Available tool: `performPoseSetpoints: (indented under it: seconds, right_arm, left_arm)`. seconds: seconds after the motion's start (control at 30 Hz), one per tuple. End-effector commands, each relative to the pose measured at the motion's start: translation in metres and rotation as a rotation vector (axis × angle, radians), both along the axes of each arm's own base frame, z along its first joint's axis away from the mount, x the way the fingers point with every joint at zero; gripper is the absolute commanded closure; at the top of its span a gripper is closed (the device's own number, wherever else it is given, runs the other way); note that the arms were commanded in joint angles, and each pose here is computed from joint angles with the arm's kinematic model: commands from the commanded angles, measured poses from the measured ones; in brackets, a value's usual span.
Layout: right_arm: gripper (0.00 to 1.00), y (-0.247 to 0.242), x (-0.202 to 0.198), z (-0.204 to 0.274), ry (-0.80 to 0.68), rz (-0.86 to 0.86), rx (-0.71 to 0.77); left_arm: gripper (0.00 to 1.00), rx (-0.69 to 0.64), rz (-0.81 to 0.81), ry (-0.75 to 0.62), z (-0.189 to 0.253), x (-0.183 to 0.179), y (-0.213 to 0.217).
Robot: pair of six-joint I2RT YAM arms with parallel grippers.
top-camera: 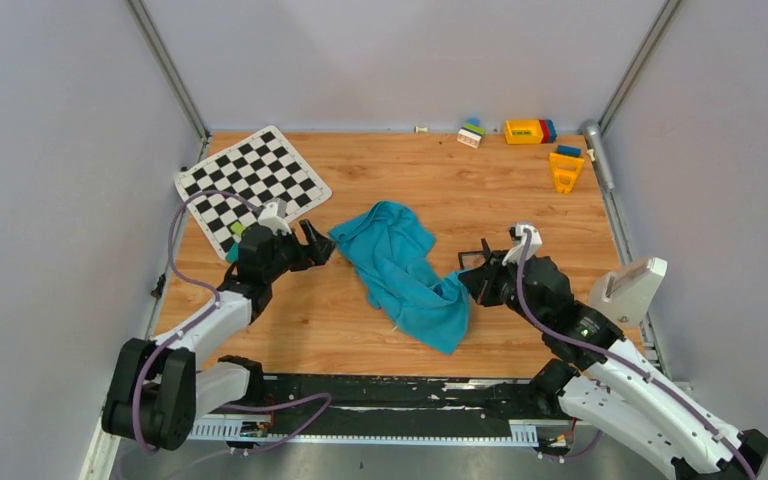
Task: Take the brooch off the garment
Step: Flatten out the clothes at the center of the board.
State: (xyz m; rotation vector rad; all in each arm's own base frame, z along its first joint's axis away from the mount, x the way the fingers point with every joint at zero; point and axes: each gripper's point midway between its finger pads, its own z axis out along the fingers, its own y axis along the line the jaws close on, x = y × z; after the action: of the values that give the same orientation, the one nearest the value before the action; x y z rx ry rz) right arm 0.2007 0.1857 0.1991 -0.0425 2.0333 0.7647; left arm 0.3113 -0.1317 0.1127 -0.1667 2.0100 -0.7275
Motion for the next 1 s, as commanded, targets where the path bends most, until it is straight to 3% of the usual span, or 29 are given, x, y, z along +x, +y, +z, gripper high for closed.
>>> performPoseSetpoints:
  seconds: [0.0,0.23,0.53,0.8,0.87,0.93,0.97]
  right_arm:
    - [1.0,-0.009,-0.006,0.006,-0.004,-0.046,0.07]
    - [1.0,-0.015,-0.012,0.016,-0.054,-0.037,0.09]
    - [1.0,-0.012,-0.012,0.023,-0.06,-0.017,0.085]
    - [1.0,-0.01,-0.009,0.021,-0.05,-0.021,0.071]
    - [1.0,-0.009,-0.007,0.02,-0.047,-0.022,0.063]
    - [1.0,-0.007,-0.004,0.02,-0.044,-0.023,0.051]
    - [1.0,-0.007,-0.003,0.02,-0.042,-0.024,0.042]
  left_arm:
    - [0.07,0.1,0.052,0.043,-0.011,0.017,0.008]
    - [0.16,0.164,0.093,0.229,-0.031,0.044,0.011]
    - [0.28,0.146,0.036,0.346,-0.065,0.075,-0.01]
    - [0.3,0.061,-0.043,0.403,-0.081,0.086,-0.035]
    - [0.39,0.064,-0.047,0.416,-0.085,0.09,-0.037]
    - [0.55,0.065,-0.067,0.43,-0.09,0.092,-0.04]
    - [0.71,0.061,-0.084,0.434,-0.091,0.091,-0.042]
